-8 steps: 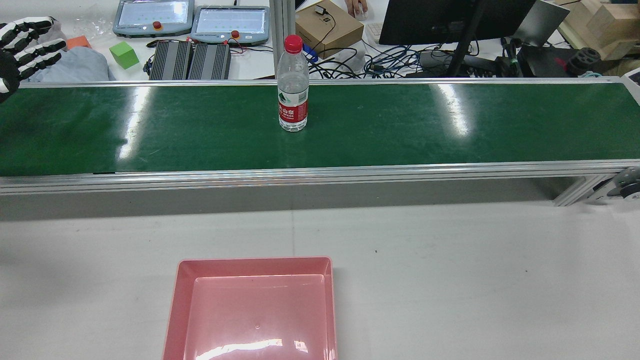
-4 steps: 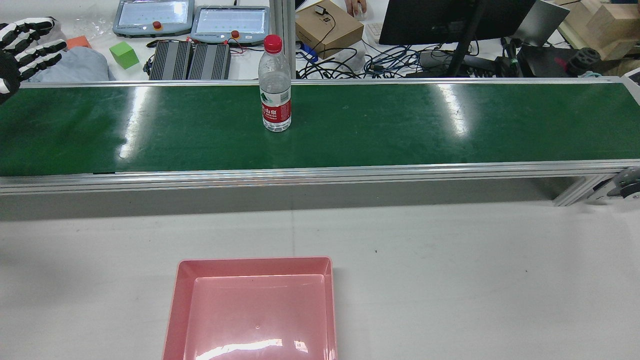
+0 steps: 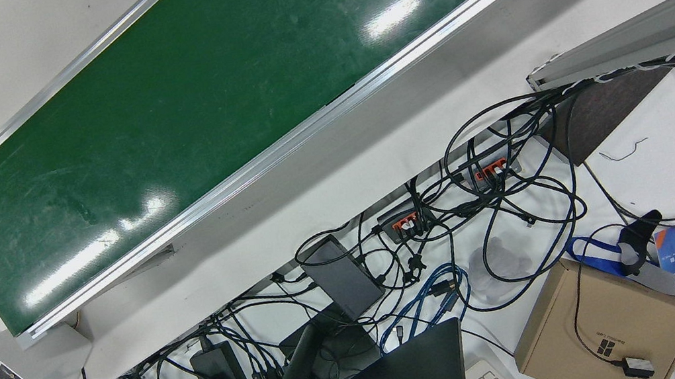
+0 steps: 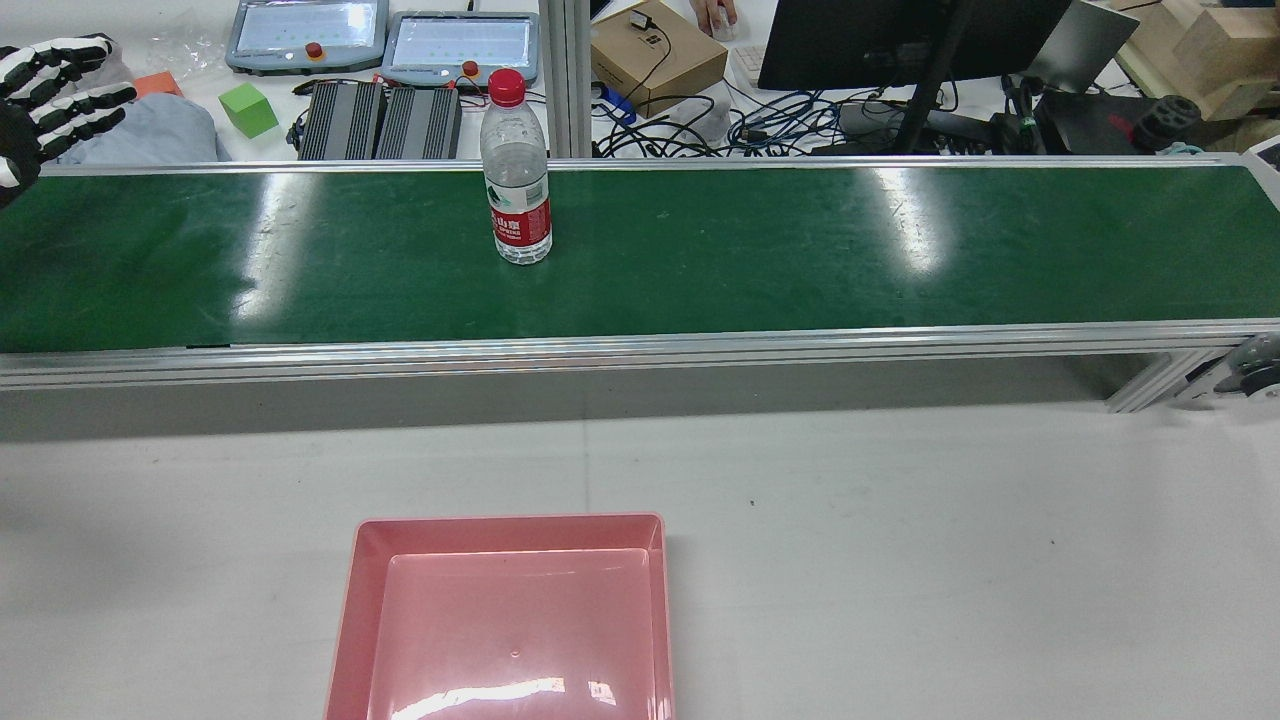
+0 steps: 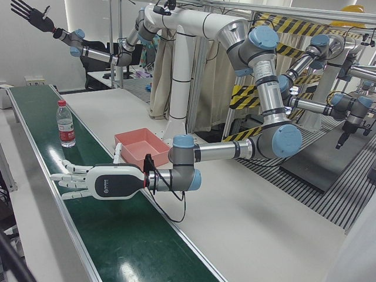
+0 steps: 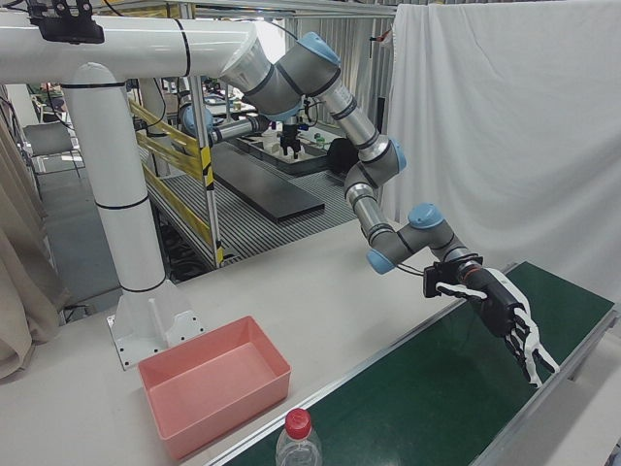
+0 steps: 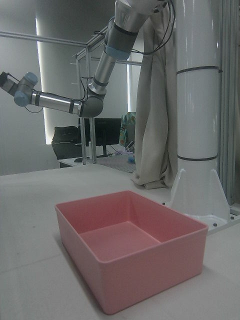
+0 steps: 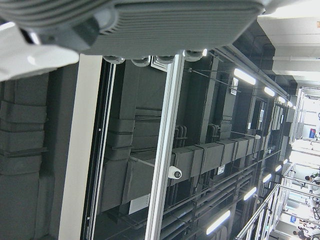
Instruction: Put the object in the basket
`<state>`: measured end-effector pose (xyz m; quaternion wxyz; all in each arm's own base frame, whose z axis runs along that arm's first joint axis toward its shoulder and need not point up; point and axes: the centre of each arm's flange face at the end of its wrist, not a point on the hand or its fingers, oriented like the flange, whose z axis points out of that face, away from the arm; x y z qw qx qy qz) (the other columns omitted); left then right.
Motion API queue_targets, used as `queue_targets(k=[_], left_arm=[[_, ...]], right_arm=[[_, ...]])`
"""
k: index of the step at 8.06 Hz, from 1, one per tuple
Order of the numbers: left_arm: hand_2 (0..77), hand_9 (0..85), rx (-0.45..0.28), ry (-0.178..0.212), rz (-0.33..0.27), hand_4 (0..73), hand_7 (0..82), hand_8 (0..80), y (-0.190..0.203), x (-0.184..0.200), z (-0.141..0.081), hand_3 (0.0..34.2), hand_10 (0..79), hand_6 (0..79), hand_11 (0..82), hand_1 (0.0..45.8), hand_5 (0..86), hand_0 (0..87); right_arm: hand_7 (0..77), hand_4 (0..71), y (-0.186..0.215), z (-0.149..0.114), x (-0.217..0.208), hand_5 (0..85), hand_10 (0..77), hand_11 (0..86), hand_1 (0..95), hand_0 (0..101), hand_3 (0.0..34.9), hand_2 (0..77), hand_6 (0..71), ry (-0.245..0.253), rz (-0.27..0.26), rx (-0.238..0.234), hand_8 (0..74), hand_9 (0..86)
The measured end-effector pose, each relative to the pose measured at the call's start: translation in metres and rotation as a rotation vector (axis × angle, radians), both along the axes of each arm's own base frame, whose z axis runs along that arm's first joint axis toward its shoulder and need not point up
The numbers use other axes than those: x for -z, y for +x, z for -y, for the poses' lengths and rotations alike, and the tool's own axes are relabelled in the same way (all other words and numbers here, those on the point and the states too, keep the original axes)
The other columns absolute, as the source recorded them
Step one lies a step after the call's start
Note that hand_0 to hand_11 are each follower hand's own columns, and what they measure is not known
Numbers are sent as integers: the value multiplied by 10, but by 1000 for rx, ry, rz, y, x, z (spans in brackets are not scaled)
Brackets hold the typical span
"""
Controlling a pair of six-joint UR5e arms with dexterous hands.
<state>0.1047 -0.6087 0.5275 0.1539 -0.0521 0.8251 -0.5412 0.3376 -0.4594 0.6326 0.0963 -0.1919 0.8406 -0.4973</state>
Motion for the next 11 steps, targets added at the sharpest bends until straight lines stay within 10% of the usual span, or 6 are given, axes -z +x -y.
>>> queue_targets(k=[11], left_arm=[[5,98,16,37,107,11,38,104,44,30,-2,127,44,33,98,11,273,540]], right_arm=[[5,5,0,0,0,0,0,0,0,3,2,5,0,0,0,0,0,0]])
